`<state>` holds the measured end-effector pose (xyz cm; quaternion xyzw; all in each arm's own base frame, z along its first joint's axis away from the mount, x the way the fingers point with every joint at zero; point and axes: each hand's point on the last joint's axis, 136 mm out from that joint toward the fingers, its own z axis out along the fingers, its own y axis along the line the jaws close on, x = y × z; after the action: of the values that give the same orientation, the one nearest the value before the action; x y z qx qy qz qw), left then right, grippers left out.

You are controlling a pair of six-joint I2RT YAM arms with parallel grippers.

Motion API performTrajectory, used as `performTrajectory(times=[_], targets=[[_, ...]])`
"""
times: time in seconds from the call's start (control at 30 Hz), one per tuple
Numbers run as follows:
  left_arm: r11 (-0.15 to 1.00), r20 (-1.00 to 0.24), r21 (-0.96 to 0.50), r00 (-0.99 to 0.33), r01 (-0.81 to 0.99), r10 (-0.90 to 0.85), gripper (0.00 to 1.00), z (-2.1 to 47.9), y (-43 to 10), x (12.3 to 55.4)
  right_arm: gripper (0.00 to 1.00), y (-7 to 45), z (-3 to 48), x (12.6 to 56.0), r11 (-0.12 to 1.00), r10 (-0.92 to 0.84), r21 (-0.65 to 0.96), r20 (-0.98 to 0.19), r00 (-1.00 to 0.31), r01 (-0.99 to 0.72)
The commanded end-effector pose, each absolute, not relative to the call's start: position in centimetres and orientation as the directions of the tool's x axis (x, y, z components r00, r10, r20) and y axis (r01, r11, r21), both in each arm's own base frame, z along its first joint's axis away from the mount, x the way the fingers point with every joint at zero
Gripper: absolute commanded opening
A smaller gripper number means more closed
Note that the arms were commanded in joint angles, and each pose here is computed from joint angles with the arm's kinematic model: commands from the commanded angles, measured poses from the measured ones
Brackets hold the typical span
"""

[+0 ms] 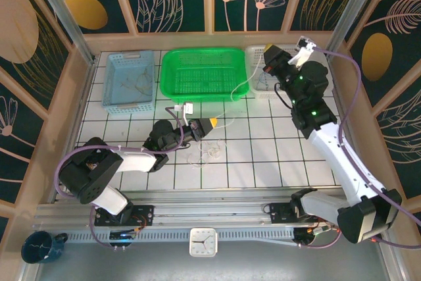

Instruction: Untangle the cables

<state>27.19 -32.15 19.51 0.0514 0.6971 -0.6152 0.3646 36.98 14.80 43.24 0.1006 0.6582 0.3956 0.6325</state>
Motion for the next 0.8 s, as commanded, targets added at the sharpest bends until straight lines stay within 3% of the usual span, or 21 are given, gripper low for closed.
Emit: performTrajectory(times=[0.0,0.17,0.33,0.53,0.77], targets=[[0.231,-0.613,-0.789,-0.709,0.569,-0.349,0.00,19.9,-32.2,26.4,0.00,14.4,44.9,36.6,0.642,0.663,0.659,-0.734,-0.147,-0.392],[0.235,-0.638,-0.769,-0.696,0.594,-0.329,0.00,20.0,-32.2,26.0,0.00,13.4,43.4,37.4,0.663,0.668,0.669,-0.731,-0.139,-0.336],[0.273,-0.651,-0.759,-0.680,0.591,-0.337,0.01,19.8,-31.9,26.4,0.00,14.8,43.4,37.9,0.637,0.655,0.666,-0.733,-0.183,-0.388],[0.321,-0.659,-0.752,-0.655,0.575,-0.370,0.35,19.9,-31.2,27.3,0.00,17.6,44.8,39.1,0.575,0.638,0.655,-0.734,-0.232,-0.491],[0.407,-0.662,-0.749,-0.617,0.523,-0.426,0.83,19.4,-29.7,28.6,0.00,19.8,45.3,42.2,0.556,0.622,0.646,-0.741,-0.254,-0.523]])
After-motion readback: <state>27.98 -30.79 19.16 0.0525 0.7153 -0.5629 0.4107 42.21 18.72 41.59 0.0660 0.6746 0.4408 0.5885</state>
